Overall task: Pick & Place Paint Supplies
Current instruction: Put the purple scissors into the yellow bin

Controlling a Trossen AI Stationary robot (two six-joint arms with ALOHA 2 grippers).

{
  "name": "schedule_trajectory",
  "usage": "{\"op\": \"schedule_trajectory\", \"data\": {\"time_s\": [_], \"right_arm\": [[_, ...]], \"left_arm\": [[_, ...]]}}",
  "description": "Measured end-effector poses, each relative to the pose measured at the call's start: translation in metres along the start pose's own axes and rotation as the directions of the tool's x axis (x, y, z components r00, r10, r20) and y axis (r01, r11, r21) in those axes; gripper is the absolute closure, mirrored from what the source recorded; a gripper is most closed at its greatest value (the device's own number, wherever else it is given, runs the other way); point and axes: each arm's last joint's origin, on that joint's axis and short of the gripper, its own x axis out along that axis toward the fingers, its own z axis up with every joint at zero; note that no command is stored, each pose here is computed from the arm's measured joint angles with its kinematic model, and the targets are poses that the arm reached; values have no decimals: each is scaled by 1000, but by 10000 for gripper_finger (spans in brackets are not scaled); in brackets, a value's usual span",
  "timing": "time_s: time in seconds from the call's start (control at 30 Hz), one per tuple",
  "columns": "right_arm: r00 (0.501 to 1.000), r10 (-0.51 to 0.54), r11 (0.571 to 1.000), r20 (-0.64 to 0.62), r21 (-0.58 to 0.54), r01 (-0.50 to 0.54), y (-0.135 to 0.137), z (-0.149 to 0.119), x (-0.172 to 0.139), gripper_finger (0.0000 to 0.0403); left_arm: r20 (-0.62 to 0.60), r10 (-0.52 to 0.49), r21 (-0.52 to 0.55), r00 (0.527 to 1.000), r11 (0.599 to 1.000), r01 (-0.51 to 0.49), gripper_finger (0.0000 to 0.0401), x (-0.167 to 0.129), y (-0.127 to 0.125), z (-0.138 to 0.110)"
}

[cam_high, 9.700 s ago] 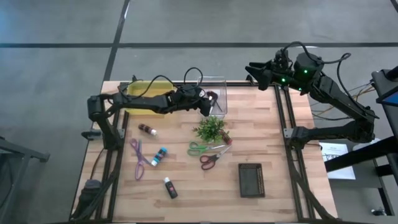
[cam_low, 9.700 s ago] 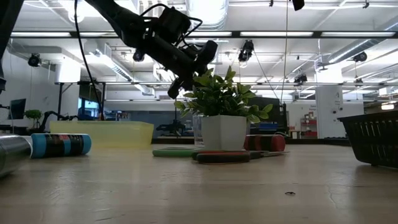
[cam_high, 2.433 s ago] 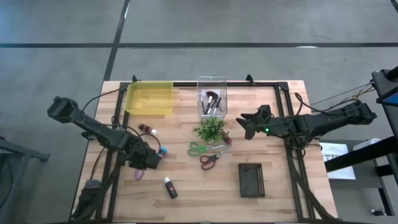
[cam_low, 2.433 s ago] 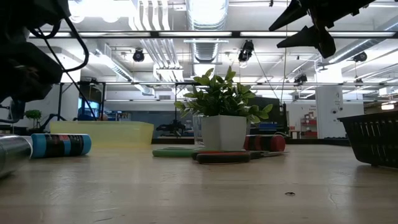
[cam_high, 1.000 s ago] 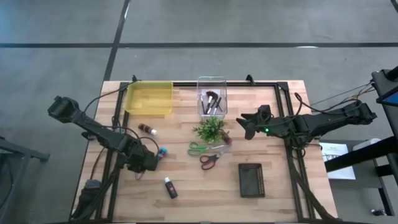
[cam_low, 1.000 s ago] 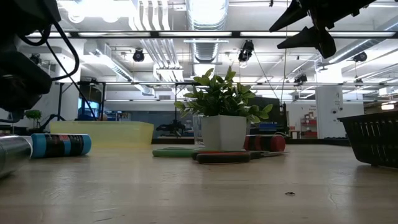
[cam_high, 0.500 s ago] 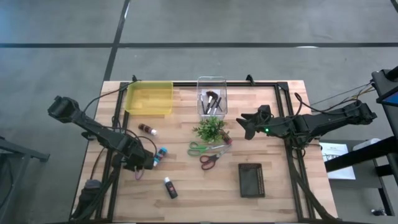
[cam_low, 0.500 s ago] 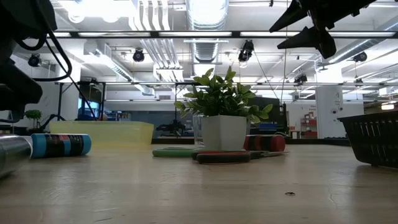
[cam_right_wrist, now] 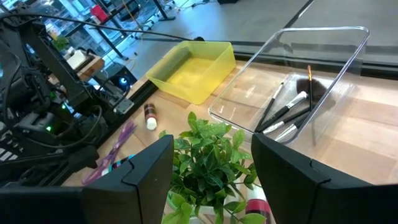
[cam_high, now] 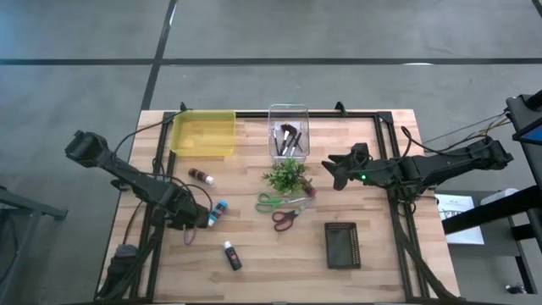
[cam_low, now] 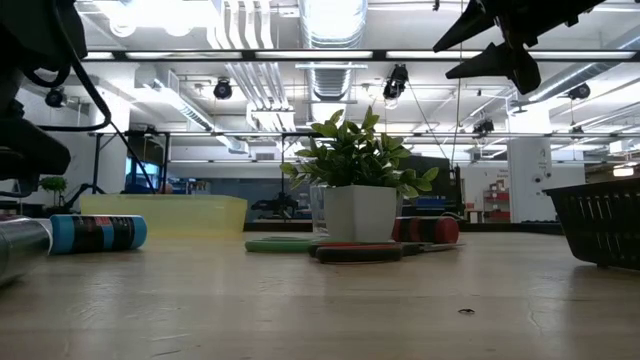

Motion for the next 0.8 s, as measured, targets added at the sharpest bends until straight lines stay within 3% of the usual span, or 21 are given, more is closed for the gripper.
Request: {"op": "schedule_trajectory", "data": {"time_s": [0.17,0.63,0.8], "right_arm": [[1000,1,1000,-2,1,-1,0,0,0,188],[1000,-1,1000,1,8,1,0,0,0,188],[1000,-4,1000,4,4,4,0,0,0,188]], "left_arm": [[-30,-46,-4,998,999,46,302,11,1,5],[-35,-41,-12,999,999,41,304,18,6,9],[-29,-30,11,999,999,31,373,18,7,9]]}}
